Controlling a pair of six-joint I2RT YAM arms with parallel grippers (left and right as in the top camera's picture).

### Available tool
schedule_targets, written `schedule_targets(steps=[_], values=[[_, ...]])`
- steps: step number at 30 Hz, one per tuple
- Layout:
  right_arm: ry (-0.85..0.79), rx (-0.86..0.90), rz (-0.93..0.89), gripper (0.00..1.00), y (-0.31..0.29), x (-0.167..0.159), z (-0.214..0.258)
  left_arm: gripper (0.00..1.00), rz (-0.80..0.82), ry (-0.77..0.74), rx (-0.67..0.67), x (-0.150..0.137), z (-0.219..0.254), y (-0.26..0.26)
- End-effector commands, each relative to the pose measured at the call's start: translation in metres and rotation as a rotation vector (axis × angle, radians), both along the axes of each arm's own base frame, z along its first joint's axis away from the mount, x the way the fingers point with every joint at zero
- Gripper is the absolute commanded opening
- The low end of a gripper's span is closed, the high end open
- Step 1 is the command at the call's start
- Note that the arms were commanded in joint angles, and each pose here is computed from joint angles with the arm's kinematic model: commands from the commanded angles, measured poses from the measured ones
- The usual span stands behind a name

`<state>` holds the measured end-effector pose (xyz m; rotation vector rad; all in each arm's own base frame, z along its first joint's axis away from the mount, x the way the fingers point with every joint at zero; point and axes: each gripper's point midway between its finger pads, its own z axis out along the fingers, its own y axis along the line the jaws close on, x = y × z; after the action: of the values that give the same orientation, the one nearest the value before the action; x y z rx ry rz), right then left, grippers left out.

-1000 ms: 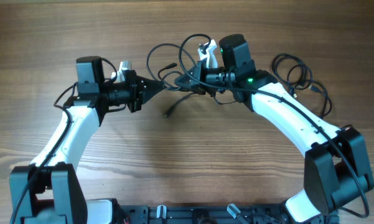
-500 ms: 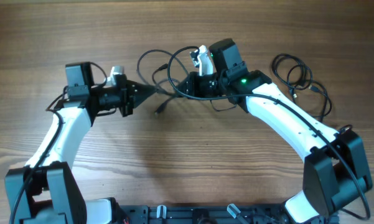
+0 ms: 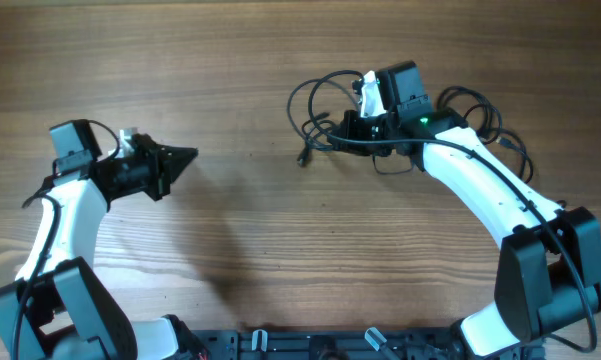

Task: Untangle cables
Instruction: 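Reach the left gripper back to the cable held by the right gripper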

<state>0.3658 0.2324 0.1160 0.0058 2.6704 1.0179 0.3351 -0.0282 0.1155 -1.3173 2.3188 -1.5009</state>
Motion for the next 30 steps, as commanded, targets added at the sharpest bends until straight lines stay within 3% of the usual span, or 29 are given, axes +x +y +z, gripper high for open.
schedule_targets(steps=[1,3,10,18,23,28,30], values=[[0.081,0.197,0.028,0.04,0.029,-0.012,0.028,0.20,-0.086,0.016,-0.012,-0.008,0.002,-0.026],[0.077,0.227,0.027,0.04,0.037,-0.011,0.034,0.26,-0.126,0.057,-0.050,-0.015,0.003,-0.046],[0.056,0.219,0.025,0.04,0.056,-0.014,0.036,0.28,-0.194,0.248,-0.141,-0.031,0.007,-0.114],[0.049,0.211,0.050,0.04,0.066,-0.021,0.035,0.29,-0.187,0.151,-0.124,-0.006,0.018,-0.145],[0.044,0.205,0.043,0.04,0.065,-0.019,0.035,0.24,-0.139,0.134,-0.033,0.002,0.007,-0.143],[0.036,0.202,0.052,0.04,0.066,-0.020,0.034,0.15,-0.134,0.119,-0.030,0.004,0.008,-0.144],[0.026,0.194,0.055,0.04,0.065,-0.019,0.034,0.21,-0.135,0.088,-0.032,0.009,0.012,-0.145]])
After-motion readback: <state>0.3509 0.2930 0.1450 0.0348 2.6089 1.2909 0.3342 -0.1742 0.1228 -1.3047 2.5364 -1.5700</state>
